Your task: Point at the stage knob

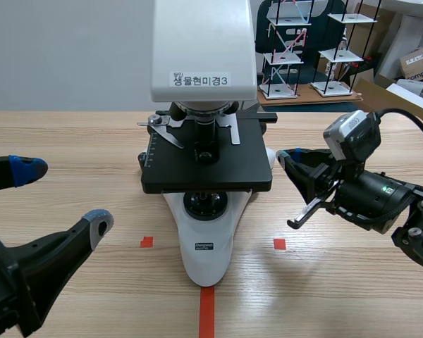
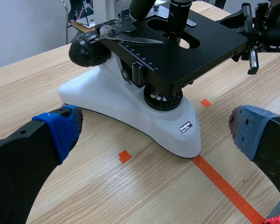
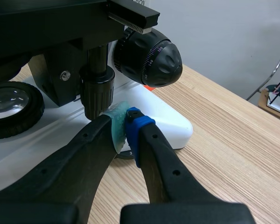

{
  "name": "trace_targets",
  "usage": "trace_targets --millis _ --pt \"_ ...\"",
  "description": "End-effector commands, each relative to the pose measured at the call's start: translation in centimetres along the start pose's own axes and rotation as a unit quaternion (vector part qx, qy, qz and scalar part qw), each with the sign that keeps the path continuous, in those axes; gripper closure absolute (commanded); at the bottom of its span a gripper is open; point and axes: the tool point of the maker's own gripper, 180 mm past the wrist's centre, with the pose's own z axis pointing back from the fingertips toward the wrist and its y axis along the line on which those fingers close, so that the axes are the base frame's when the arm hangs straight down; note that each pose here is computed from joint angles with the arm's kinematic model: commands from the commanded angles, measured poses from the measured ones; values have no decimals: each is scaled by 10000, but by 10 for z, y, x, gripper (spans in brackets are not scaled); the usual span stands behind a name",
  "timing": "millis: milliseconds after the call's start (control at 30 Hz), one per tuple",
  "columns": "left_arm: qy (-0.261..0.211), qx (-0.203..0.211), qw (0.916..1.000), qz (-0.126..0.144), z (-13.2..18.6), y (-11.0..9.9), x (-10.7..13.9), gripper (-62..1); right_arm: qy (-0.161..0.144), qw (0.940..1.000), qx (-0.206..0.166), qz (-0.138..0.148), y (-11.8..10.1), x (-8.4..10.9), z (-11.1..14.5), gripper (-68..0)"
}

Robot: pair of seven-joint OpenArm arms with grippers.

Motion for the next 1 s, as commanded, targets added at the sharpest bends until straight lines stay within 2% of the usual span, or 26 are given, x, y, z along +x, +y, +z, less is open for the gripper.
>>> trace_targets --millis 0,967 --pt "-157 -51 9999 4 0 -3 10 -623 -198 9998 -30 58 -5 13 -3 0" --pt "-157 -53 9999 4 0 -3 10 -623 -148 9999 -34 58 -6 11 -3 0"
